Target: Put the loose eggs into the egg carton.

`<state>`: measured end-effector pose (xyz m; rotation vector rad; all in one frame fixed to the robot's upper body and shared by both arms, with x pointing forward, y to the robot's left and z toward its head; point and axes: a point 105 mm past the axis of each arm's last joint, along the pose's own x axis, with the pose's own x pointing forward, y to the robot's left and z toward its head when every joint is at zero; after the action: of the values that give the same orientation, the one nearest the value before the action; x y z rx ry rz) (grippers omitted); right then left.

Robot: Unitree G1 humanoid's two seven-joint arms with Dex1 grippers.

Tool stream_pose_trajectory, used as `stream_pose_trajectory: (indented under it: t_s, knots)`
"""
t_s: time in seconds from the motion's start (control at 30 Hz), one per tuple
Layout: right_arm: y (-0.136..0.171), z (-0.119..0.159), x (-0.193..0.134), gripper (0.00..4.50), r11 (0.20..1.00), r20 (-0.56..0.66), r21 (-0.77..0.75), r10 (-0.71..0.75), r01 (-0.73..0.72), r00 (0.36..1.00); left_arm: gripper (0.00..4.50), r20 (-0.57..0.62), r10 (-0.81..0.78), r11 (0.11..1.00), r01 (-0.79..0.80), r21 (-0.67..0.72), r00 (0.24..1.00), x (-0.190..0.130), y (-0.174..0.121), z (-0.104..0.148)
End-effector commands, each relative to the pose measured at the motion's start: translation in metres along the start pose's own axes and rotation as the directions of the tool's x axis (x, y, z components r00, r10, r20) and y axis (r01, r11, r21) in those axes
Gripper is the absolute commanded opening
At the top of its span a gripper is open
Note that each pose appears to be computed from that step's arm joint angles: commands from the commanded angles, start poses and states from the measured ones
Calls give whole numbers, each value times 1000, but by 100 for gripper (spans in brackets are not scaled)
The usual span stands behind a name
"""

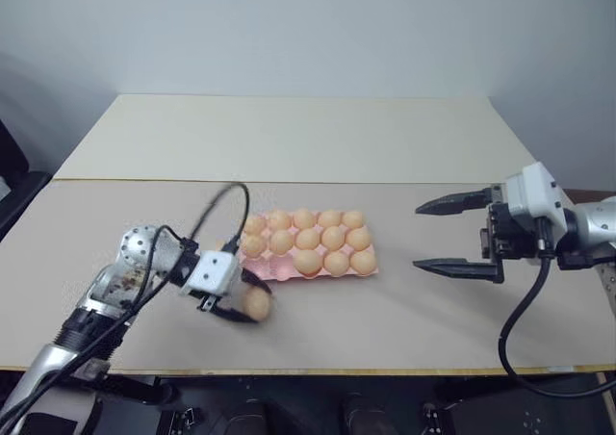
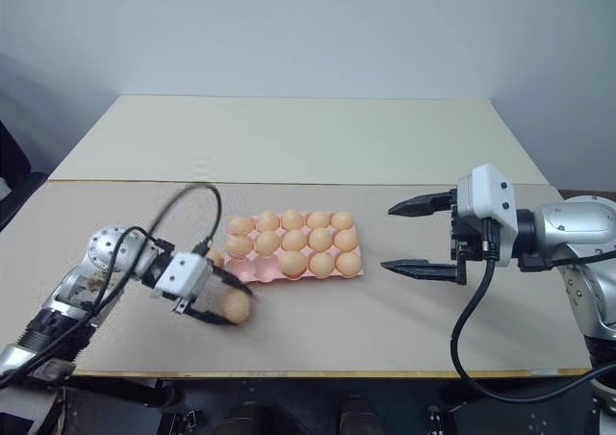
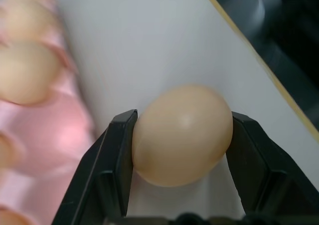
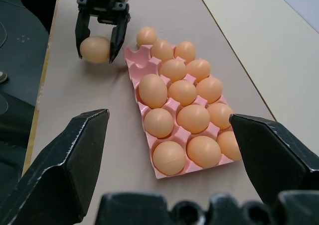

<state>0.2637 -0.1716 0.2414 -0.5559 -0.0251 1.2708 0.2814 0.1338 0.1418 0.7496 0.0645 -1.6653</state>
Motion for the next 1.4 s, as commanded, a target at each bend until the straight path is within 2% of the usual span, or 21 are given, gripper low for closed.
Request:
stream_pose_trajectory:
  t_s: [0.03,0.37,0.47,0.57,0.6,0.8,0.97,1.1,1.17,1.27,1.4]
  knots:
    - [-3,12,-5,450,999,20,-42,-29,30,999,268,101,166,986,-168,6,981,-8,28,25]
    - [-3,13,-4,450,998,18,-50,-42,43,999,268,-1,254,965,-254,73,967,4,43,5]
    - [-3,13,-4,450,998,15,-50,-46,47,999,332,-12,280,957,-278,84,960,5,49,3]
    - [-4,14,-4,450,997,17,-49,-53,54,998,435,21,312,947,-313,76,950,6,55,8]
    - [-4,14,-4,450,997,17,-48,-54,55,998,449,29,321,943,-322,81,947,6,56,9]
    - [-3,15,-3,450,998,28,-40,-57,58,998,449,89,362,929,-367,54,928,-6,60,21]
    - [-1,16,-3,450,999,45,-19,-49,50,998,449,135,362,932,-362,-24,923,-48,51,33]
    - [1,14,-6,450,1000,55,-2,-31,31,998,449,118,398,914,-382,-141,910,-98,37,36]
    - [-1,11,-5,450,999,46,19,-45,44,998,449,82,440,887,-420,-191,894,-130,28,36]
    - [-2,11,-6,450,998,51,35,-47,45,998,449,19,465,864,-449,-227,885,-155,14,32]
    - [-3,10,-10,450,998,56,39,-51,49,997,449,-140,466,827,-487,-282,873,-182,-16,13]
